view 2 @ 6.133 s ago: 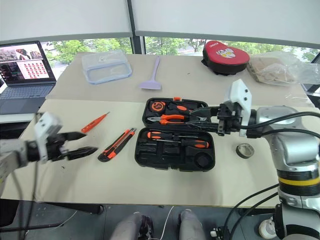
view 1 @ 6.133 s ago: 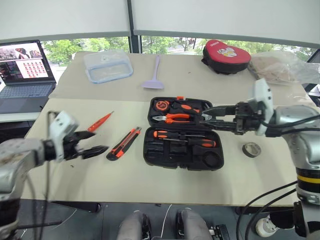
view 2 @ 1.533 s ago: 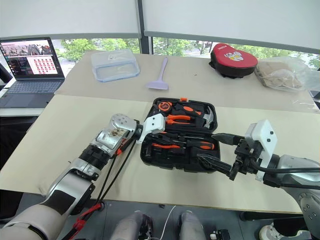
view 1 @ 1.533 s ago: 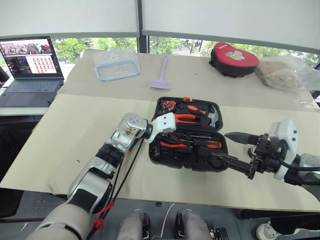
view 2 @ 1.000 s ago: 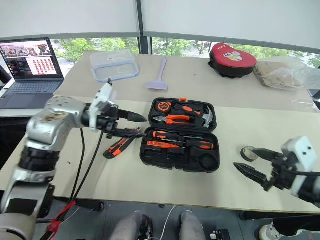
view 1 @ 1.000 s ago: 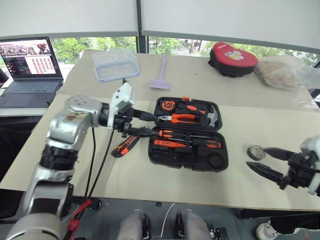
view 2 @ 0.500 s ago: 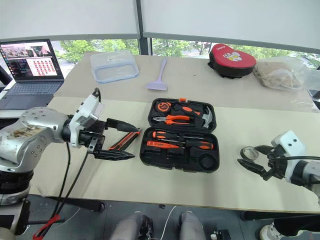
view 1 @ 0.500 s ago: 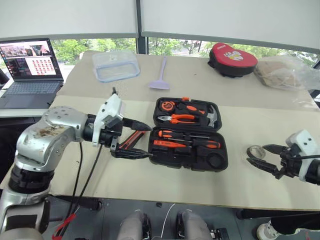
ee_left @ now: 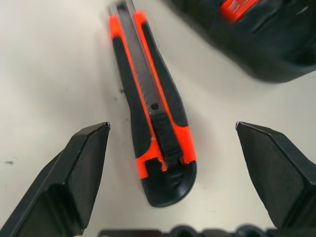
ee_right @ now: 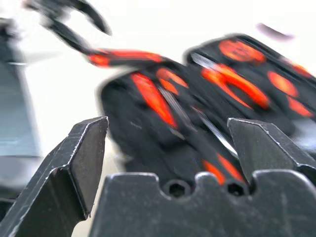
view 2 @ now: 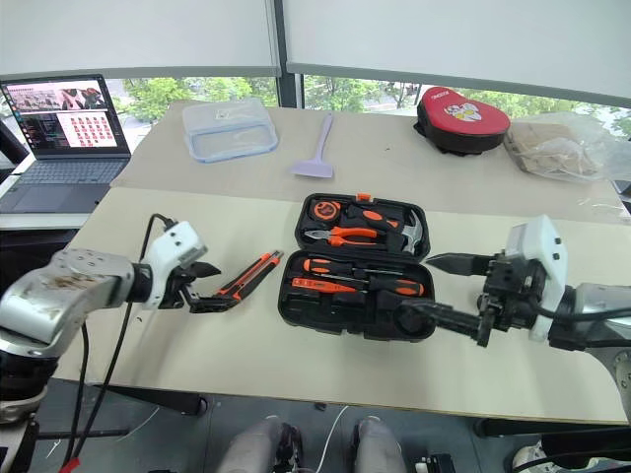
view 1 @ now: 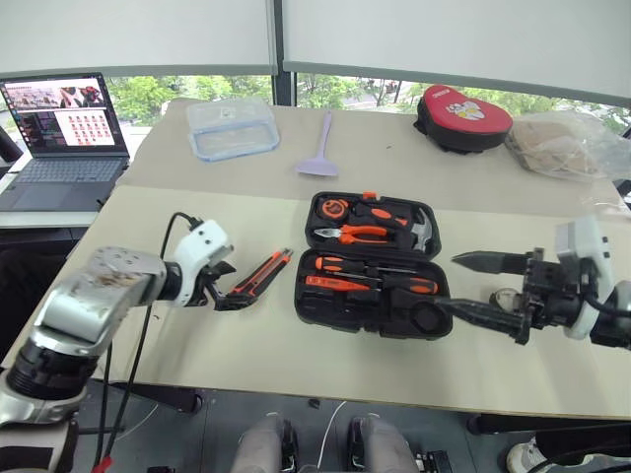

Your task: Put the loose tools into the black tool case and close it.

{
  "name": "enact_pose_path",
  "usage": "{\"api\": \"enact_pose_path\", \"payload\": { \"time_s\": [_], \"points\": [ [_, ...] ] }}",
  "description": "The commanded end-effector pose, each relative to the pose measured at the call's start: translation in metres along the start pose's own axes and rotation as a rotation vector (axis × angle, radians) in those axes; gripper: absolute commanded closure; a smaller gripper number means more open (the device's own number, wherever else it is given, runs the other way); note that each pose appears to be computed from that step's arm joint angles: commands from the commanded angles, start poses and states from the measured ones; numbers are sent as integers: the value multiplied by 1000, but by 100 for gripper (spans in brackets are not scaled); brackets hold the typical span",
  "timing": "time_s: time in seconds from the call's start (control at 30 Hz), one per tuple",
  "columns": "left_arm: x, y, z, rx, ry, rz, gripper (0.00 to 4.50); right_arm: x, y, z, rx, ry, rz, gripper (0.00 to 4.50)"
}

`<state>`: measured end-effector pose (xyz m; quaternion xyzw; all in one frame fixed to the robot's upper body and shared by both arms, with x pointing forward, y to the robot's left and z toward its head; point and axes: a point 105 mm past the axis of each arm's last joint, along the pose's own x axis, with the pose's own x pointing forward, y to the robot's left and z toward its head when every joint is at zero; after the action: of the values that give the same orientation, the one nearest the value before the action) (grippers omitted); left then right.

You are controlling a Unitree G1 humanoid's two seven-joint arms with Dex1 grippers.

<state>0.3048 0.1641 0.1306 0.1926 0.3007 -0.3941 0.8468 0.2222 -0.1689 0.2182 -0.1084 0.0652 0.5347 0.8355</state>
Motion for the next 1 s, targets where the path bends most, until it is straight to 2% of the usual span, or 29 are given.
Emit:
{"api": "enact_pose_path", "payload": {
  "time_s": [0.03, 0.23, 0.33, 0.37, 0.4, 0.43, 0.53, 0.67, 0.73, 0.83, 0.9, 1.0],
  "points": [
    [9, 12, 6, 43, 37, 107, 11, 9, 15, 20, -58, -21, 61, 0],
    [20, 21, -6, 46, 106, 133, 11, 17, 18, 24, -68, -30, 61, 0],
    [16, 26, -8, 28, 98, 130, 84, 18, 18, 24, -69, -33, 54, 0],
    [13, 28, -7, 20, 90, 126, 131, 17, 18, 23, -68, -33, 50, 0],
    [11, 30, -5, 10, 81, 121, 150, 17, 18, 23, -68, -33, 45, 0],
    [8, 33, -1, -2, 64, 120, 196, 17, 17, 22, -68, -31, 38, 0],
    [-5, 44, 22, 11, -33, 104, 275, 15, 15, 21, -65, -28, 16, 0],
    [-30, 37, 85, 228, -263, -19, 275, 8, 12, 18, -34, -27, -18, 0],
    [-37, 22, 100, 348, -304, -115, 275, 5, 12, 13, -2, -13, -17, 0],
    [-33, -17, 106, 581, -279, -345, 275, 0, 17, 0, 31, 44, 3, 0],
    [-27, -28, 103, 660, -251, -421, 275, -1, 13, -4, 17, 58, -39, 0],
    [3, -49, 96, 732, -146, -559, 275, -3, 7, -8, 11, 58, -90, 0]
  ]
}}
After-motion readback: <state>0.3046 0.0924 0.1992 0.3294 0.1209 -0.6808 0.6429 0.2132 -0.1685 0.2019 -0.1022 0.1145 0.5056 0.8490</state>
